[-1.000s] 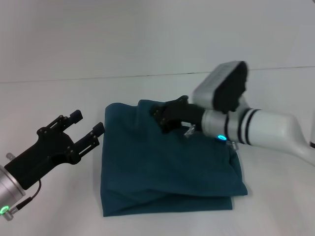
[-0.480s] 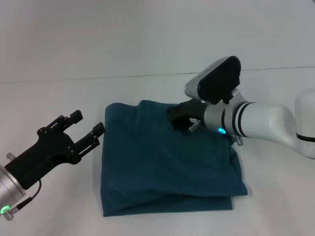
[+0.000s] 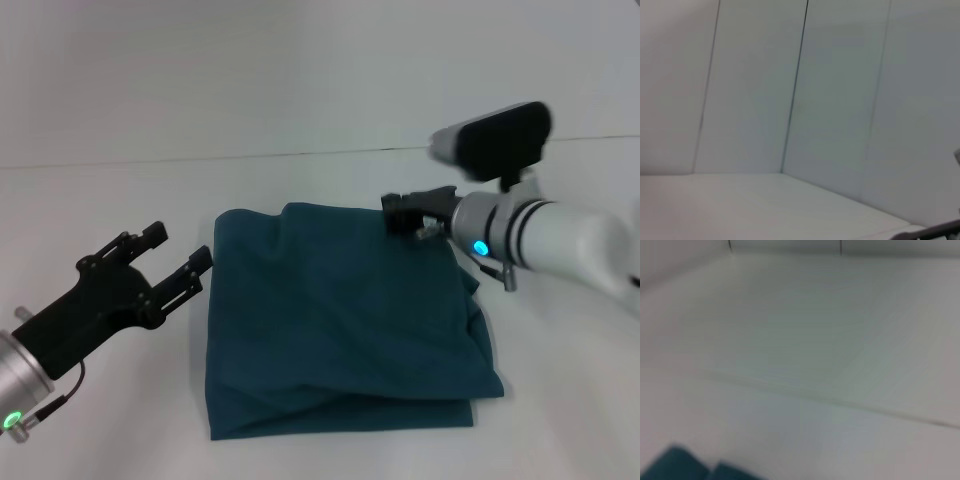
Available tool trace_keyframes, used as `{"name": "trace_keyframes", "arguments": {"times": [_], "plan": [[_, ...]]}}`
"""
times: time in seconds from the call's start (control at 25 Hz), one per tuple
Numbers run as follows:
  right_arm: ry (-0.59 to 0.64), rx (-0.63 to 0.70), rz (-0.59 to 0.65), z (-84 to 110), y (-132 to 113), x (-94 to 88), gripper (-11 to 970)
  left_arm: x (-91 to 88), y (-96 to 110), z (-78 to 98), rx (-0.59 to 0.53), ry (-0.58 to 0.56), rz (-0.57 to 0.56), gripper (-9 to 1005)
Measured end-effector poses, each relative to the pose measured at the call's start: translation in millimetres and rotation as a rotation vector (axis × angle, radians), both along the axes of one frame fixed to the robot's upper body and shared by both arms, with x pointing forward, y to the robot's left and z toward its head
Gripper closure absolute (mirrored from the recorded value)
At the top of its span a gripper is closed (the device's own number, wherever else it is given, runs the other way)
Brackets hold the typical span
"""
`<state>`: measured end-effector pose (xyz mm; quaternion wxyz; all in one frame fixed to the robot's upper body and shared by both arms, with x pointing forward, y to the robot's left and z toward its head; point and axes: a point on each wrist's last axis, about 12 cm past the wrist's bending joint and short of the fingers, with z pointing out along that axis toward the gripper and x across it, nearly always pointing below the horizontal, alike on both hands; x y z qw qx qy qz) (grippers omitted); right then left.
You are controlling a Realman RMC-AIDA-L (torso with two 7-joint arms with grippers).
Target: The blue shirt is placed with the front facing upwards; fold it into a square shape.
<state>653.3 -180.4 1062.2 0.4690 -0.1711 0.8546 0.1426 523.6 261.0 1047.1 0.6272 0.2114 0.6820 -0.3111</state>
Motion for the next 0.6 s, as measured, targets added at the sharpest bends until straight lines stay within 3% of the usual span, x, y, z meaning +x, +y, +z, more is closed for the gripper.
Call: {"name": "trace_keyframes", "arguments": {"times": [0.08, 0.28, 0.52, 0.6], "plan": [[-0.023, 0.101, 0.023, 9.5, -11, -4.2, 895, 2.8, -3, 3.2, -0.002, 0.003, -0.029, 264], [-0.098, 0.254, 0.308, 63.2, -52, -32.7, 891, 15.5, -13, 20.5, 0.074, 0.064, -0.184, 263], [0.025, 0.095, 0.559, 99.7, -83, -59.0, 887, 33.4, -29, 44.8, 0.213, 0.154, -0.329, 263], [0.051, 0.015, 0.597, 102.4, -84, -66.9, 770, 38.5, -36, 50.0, 0.262, 0.167, -0.361, 240]]}}
